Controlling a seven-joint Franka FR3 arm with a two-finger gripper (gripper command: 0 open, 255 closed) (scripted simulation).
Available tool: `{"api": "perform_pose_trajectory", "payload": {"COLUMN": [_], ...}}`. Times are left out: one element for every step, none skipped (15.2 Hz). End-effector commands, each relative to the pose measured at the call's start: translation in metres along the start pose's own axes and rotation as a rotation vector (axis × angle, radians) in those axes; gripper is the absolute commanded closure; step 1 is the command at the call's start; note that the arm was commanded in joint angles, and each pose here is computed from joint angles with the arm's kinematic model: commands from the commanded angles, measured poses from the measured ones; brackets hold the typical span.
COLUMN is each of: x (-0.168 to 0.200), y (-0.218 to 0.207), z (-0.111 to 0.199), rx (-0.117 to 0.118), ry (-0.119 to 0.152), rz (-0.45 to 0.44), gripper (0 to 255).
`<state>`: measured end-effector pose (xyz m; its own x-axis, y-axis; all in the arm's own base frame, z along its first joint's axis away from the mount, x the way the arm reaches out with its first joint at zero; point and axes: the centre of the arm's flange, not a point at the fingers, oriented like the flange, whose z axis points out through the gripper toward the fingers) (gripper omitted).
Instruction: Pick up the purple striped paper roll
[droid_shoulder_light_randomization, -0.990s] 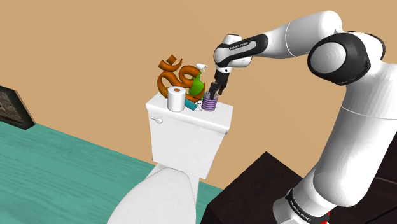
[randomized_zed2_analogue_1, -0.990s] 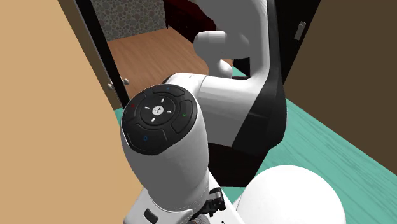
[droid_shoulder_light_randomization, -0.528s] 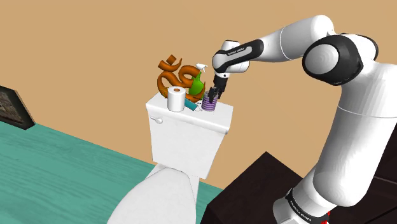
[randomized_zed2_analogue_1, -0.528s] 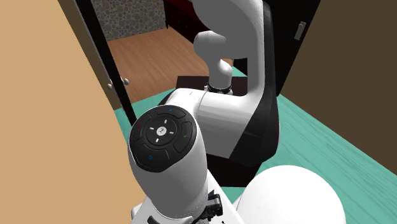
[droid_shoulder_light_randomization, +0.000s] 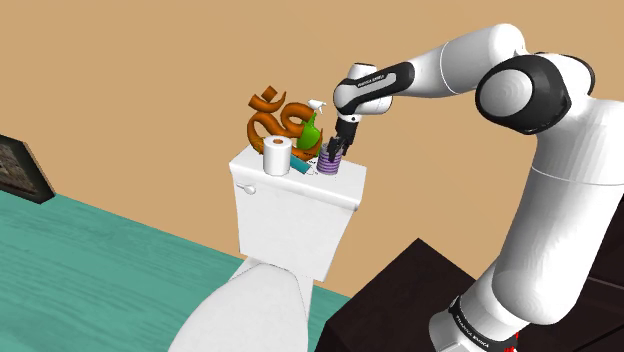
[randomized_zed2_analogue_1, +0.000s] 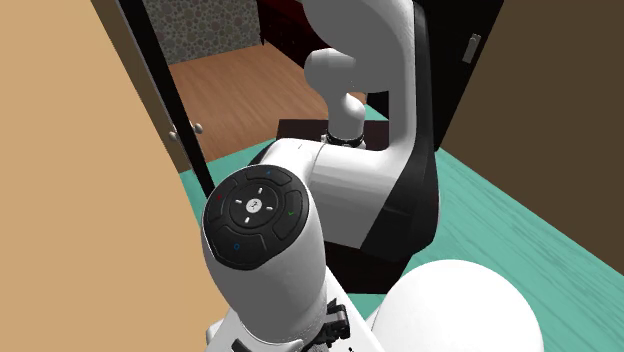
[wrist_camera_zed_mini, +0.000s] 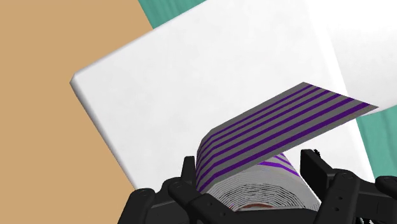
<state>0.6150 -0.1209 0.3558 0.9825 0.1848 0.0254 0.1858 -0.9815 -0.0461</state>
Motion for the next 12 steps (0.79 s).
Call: {"api": "perform_pose_trajectory", "payload": {"x": [0.0, 0.0, 0.0, 0.0, 0.0, 0.0, 0.0, 0.0, 0.001, 0.001, 0.001, 0.001], "y": [-0.001, -0.001, -0.001, -0.002, -0.002, -0.002, -0.002, -0.003, -0.003, -0.003, -0.003, -0.004], "z": [0.002, -0.003, -0.008, -0.014, -0.019, -0.024, -0.029, -0.035, -0.04, -0.045, -0.051, -0.056], "rx": [0.0, 0.0, 0.0, 0.0, 0.0, 0.0, 0.0, 0.0, 0.0, 0.0, 0.0, 0.0], "ry": [-0.001, -0.001, -0.001, -0.001, -0.001, -0.001, -0.001, -0.001, -0.001, -0.001, -0.001, -0.001], "rz": [0.0, 0.0, 0.0, 0.0, 0.0, 0.0, 0.0, 0.0, 0.0, 0.0, 0.0, 0.0], "gripper": [255, 255, 255, 255, 255, 255, 255, 255, 255, 255, 255, 255]}}
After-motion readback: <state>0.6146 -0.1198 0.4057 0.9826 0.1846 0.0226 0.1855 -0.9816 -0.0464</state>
